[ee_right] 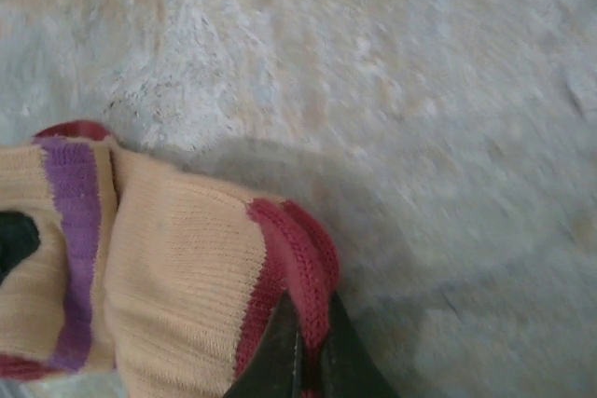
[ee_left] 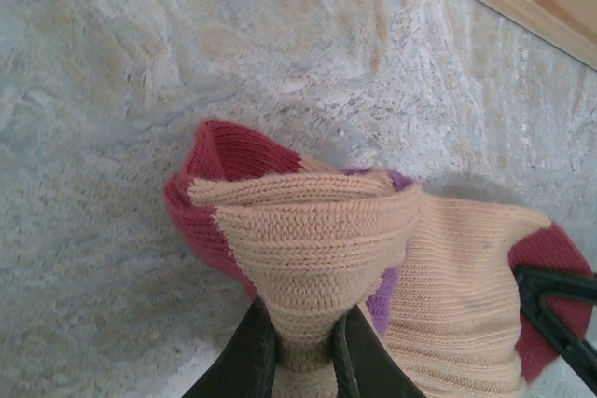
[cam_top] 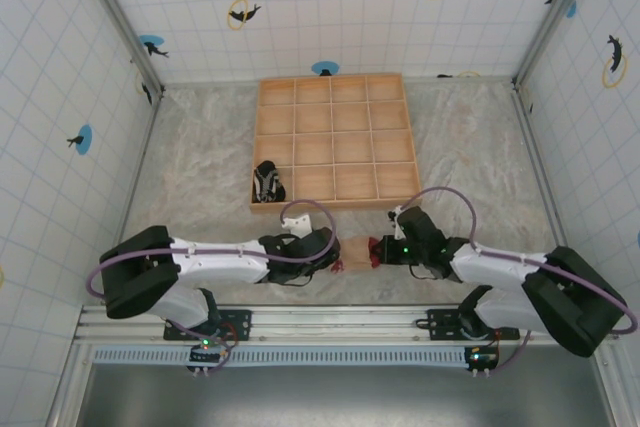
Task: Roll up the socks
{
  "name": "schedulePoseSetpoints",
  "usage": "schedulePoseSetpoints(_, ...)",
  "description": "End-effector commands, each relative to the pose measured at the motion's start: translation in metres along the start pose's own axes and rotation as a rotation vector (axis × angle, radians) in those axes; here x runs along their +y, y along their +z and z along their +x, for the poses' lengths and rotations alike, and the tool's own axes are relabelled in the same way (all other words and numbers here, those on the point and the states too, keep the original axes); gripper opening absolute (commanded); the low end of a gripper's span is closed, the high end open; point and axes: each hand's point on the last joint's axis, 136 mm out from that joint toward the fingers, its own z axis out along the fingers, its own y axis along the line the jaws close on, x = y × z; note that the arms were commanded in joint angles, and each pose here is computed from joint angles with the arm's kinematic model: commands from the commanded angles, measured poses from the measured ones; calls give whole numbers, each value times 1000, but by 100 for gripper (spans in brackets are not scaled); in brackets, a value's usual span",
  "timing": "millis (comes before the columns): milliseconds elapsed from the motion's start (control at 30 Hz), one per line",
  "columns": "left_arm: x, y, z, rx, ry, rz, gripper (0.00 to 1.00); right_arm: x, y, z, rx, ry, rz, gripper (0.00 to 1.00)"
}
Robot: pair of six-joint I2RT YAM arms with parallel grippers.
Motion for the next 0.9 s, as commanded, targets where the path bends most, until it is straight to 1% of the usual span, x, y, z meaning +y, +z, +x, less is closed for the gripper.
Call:
schedulePoseSetpoints(0, 20, 3, 14, 24, -47, -107, 0, 8, 8, -20, 3, -97, 37, 0)
schedulePoseSetpoints(100, 12, 0, 20, 8, -49, -104, 0, 18, 16, -41, -9, -181, 57, 0)
schedulePoseSetpoints(133, 11, -1, 22, 2, -54, -104, 0, 19, 19, -45, 6, -205, 77, 0)
schedulePoseSetpoints(267, 20, -6, 25, -35, -94, -130, 0, 22, 33, -64, 25, -291, 127, 0)
schedulePoseSetpoints(333, 21, -11, 25, -68, -113, -126, 0, 26, 40, -70, 28, -314, 127, 0)
schedulePoseSetpoints(467, 14, -23, 23, -169, -138, -82, 0, 32, 54, -81, 34, -314, 134, 0)
schedulePoseSetpoints(567, 17, -22, 24, -182, -153, -95, 0, 45, 61, -82, 43, -331, 99, 0)
schedulePoseSetpoints(633, 15, -22, 26, -180, -149, -96, 0, 57, 62, -80, 42, -359, 49, 0)
schedulePoseSetpoints(700, 15, -22, 25, -186, -142, -108, 0, 65, 61, -74, 41, -375, 10, 11)
schedulePoseSetpoints(767, 16, -23, 23, -195, -150, -109, 0, 70, 57, -73, 23, -378, -37, 19)
schedulePoseSetpoints(800, 17, -24, 22, -200, -151, -108, 0, 71, 53, -72, 9, -383, -52, 25)
schedulePoseSetpoints(867, 18, -25, 21, -201, -152, -110, 0, 77, 40, -72, -33, -405, -87, 47)
